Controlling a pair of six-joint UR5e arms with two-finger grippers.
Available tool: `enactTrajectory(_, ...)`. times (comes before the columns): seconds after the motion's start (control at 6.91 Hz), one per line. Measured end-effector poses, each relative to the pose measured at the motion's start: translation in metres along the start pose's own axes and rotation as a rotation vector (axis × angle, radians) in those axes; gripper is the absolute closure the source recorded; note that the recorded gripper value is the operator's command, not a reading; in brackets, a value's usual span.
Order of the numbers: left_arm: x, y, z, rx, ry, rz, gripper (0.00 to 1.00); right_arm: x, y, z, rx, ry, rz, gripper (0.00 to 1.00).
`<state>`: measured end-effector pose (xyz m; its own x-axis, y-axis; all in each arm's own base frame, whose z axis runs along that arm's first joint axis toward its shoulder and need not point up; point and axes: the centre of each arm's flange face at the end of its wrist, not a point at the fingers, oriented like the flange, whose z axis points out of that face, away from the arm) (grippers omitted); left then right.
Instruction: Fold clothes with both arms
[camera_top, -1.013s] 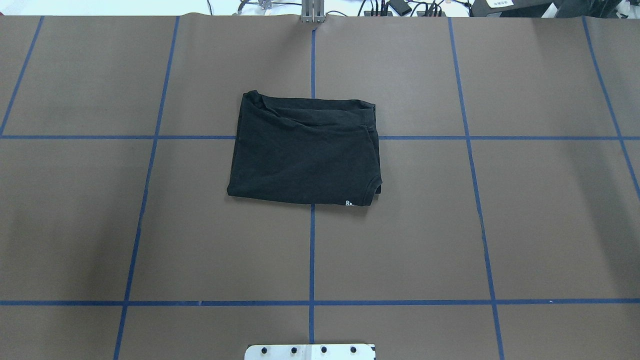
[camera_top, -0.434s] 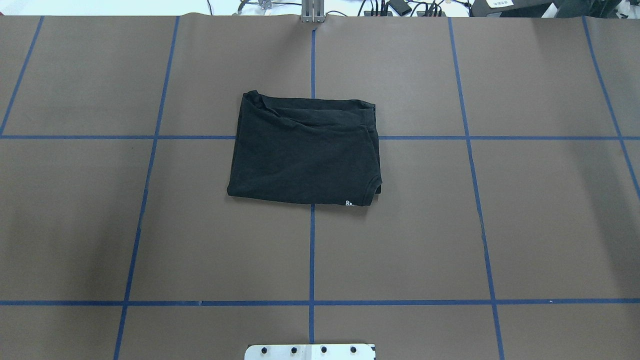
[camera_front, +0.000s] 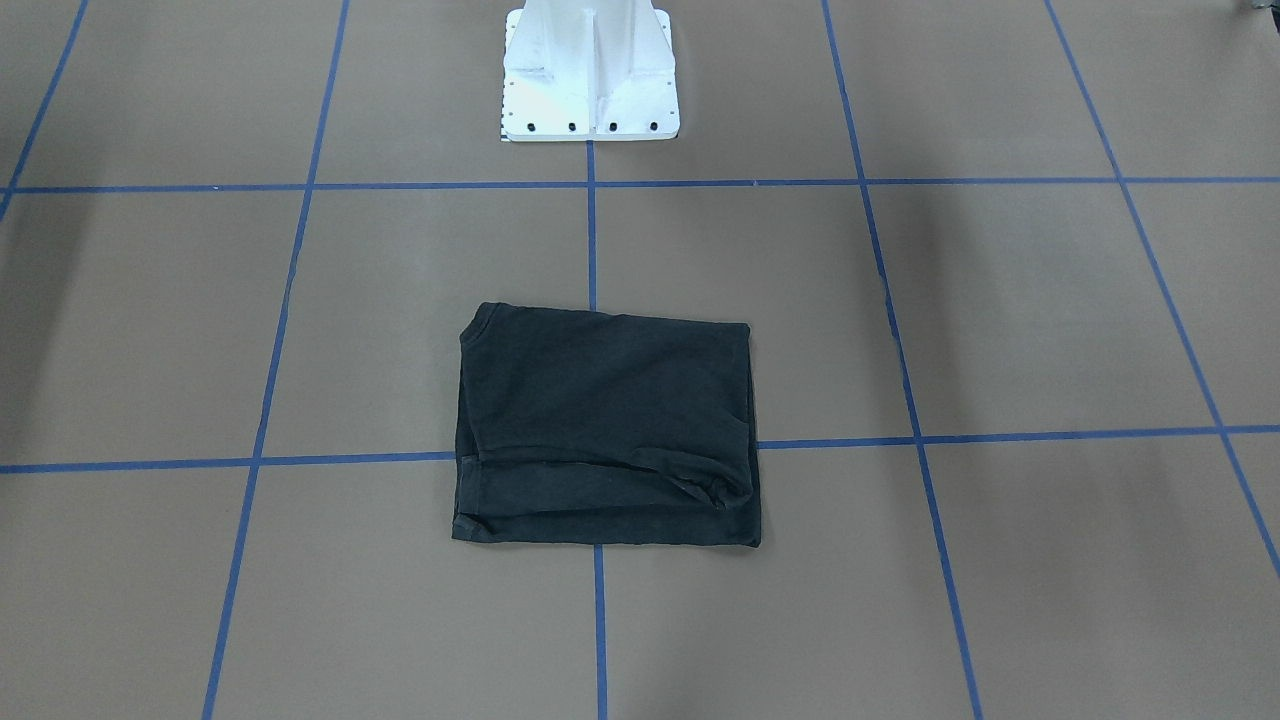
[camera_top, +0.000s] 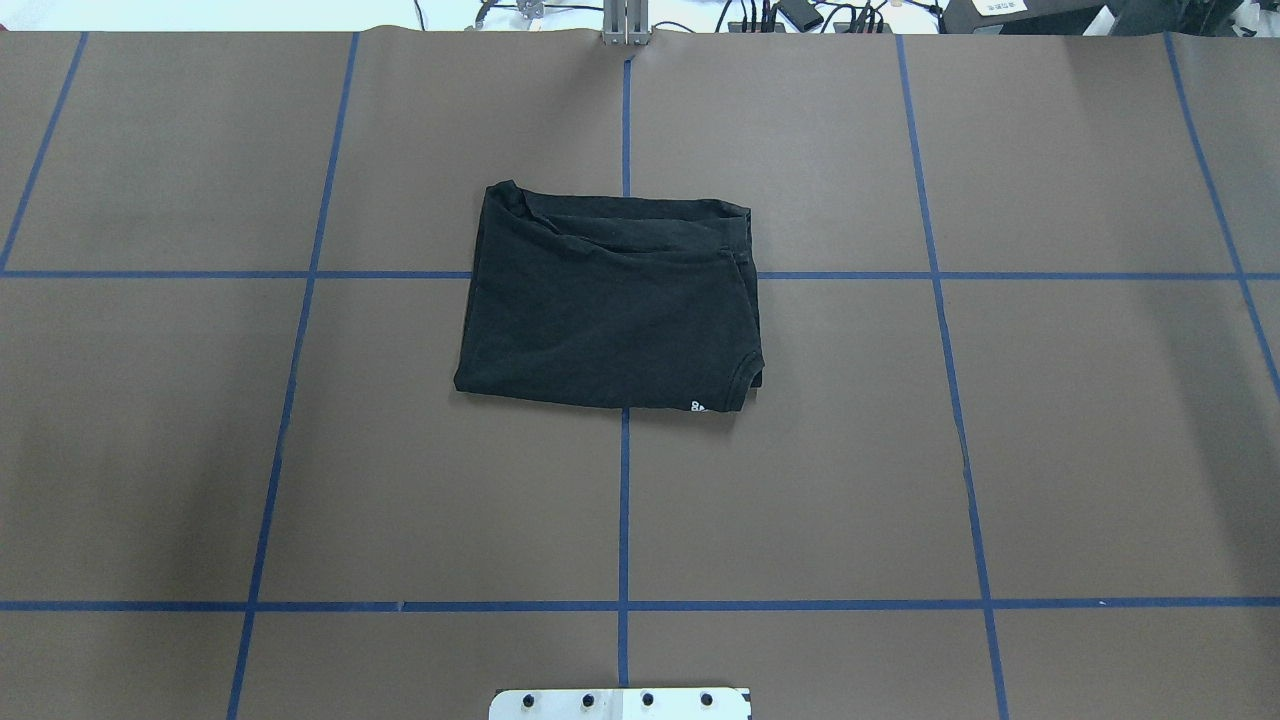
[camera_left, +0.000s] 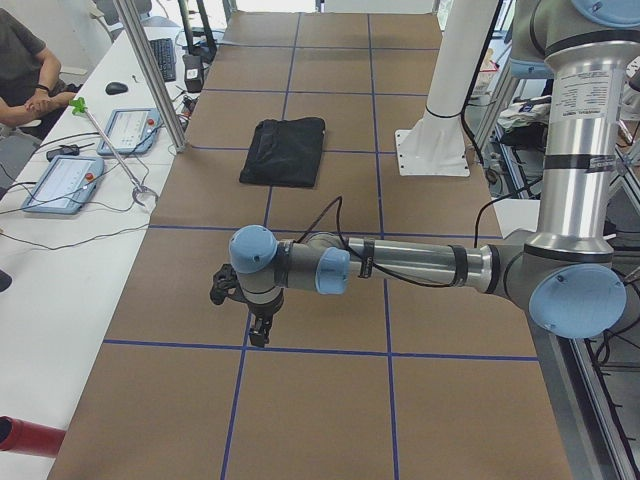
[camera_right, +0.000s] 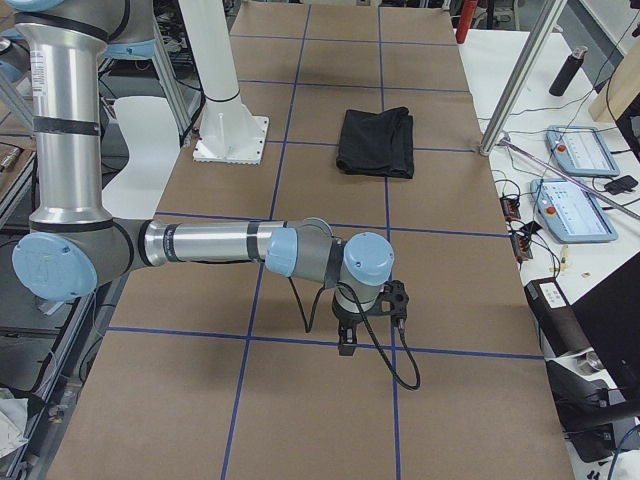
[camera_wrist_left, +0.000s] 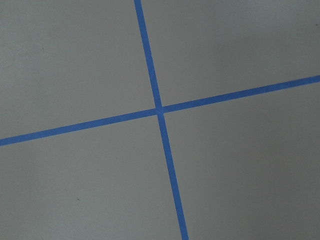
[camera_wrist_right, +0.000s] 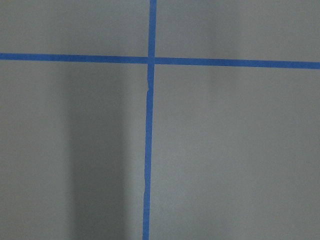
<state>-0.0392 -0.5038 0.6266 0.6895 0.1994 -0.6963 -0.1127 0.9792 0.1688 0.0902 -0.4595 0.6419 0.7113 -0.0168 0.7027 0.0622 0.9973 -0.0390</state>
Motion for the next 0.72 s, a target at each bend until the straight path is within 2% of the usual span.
enactTrajectory(0.58,0.0002,0.0,0.0003,0.0,0.001,0.0,0.0,-0.0034,-0.0047,-0.0037,0.012,-0.004,0.086,0.0)
enactTrajectory(0.72,0.0001,-0.0001,-0.0001,0.001,0.0,0.0,0.0,-0.0026,-0.005,-0.0033,0.024,0.0,0.086,0.0)
